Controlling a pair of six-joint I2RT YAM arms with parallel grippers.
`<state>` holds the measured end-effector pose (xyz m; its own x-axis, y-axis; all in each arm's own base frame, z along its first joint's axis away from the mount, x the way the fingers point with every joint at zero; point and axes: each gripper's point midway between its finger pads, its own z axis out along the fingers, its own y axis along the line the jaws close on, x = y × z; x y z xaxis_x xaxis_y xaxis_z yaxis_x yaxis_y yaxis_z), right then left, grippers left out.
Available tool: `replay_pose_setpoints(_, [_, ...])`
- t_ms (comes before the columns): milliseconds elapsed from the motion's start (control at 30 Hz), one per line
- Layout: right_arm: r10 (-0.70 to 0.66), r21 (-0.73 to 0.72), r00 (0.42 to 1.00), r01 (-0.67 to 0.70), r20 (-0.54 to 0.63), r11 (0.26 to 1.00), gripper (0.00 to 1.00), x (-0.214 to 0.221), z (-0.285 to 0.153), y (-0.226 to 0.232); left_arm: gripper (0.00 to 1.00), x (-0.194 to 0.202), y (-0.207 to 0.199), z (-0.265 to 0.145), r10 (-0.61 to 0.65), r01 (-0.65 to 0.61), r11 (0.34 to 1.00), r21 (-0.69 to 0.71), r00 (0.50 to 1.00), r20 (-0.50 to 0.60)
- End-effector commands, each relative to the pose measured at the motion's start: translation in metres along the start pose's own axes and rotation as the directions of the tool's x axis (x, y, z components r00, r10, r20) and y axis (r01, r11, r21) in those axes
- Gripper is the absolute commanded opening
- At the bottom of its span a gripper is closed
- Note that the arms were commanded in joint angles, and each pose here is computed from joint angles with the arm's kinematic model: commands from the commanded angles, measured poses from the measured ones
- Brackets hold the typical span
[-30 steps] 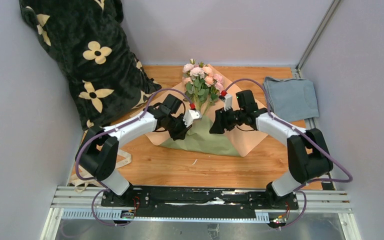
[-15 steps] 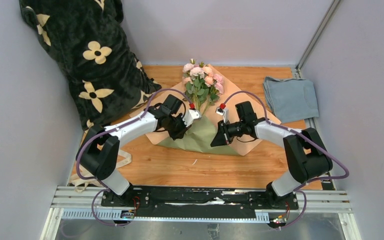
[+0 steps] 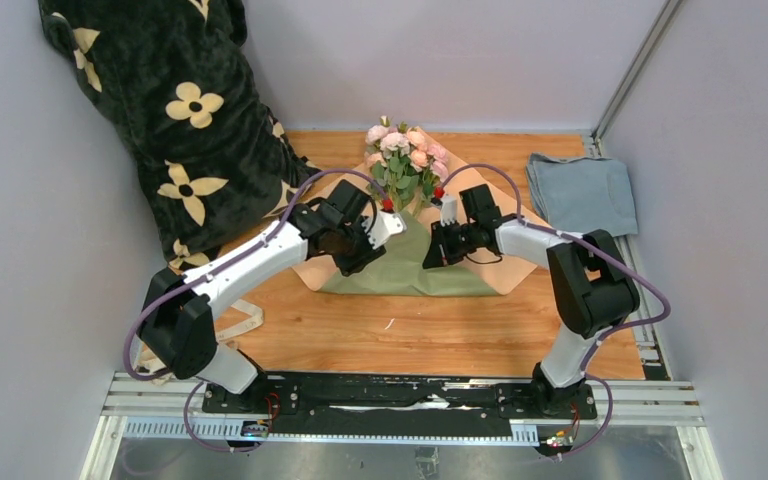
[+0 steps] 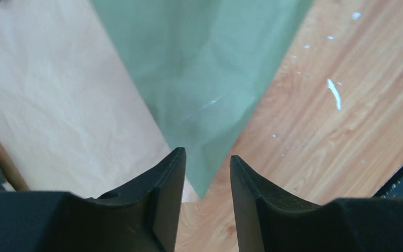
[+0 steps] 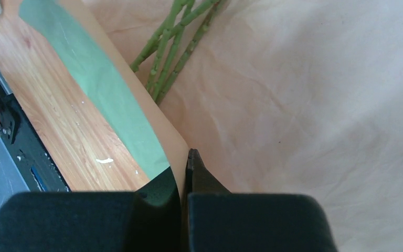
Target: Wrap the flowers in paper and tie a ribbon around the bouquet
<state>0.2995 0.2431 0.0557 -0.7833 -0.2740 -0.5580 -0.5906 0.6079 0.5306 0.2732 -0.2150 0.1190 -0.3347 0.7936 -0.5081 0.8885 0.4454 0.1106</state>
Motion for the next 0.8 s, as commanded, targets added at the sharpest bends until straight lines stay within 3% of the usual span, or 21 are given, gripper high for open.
replay_pose_setpoints(0, [0.015, 0.056, 0.999, -0.012, -0.044, 0.998, 0.00, 0.005, 0.004, -0.011, 0.42, 0.007, -0.032, -0.008, 0.088, -0.084, 0.994, 0.072, 0.995, -0.049])
replay_pose_setpoints(133, [0.015, 0.049, 0.998, -0.012, -0.057, 0.999, 0.00, -0.001, 0.005, -0.011, 0.33, -0.003, -0.043, 0.015, 0.080, -0.073, 0.986, 0.149, 0.996, -0.037])
replay_pose_setpoints(300, [0.023, 0.045, 0.997, -0.019, -0.075, 0.999, 0.00, -0.003, 0.008, -0.013, 0.27, 0.007, -0.009, 0.059, 0.118, -0.120, 0.993, -0.017, 0.991, -0.070])
replay_pose_setpoints(533, [0.054, 0.099, 0.996, -0.046, -0.077, 0.994, 0.00, -0.004, 0.003, -0.024, 0.26, 0.048, -0.017, 0.080, 0.133, -0.136, 0.991, -0.005, 0.979, -0.152])
replay_pose_setpoints(700, [0.089, 0.313, 0.994, -0.064, -0.064, 0.948, 0.25, -0.013, -0.029, -0.047, 0.26, 0.063, -0.022, 0.089, 0.125, -0.125, 0.992, 0.014, 0.975, -0.181])
replay_pose_setpoints(767, [0.102, 0.466, 0.994, -0.073, -0.037, 0.882, 0.27, -0.016, -0.056, -0.059, 0.26, 0.063, -0.023, 0.091, 0.119, -0.118, 0.993, 0.017, 0.975, -0.186])
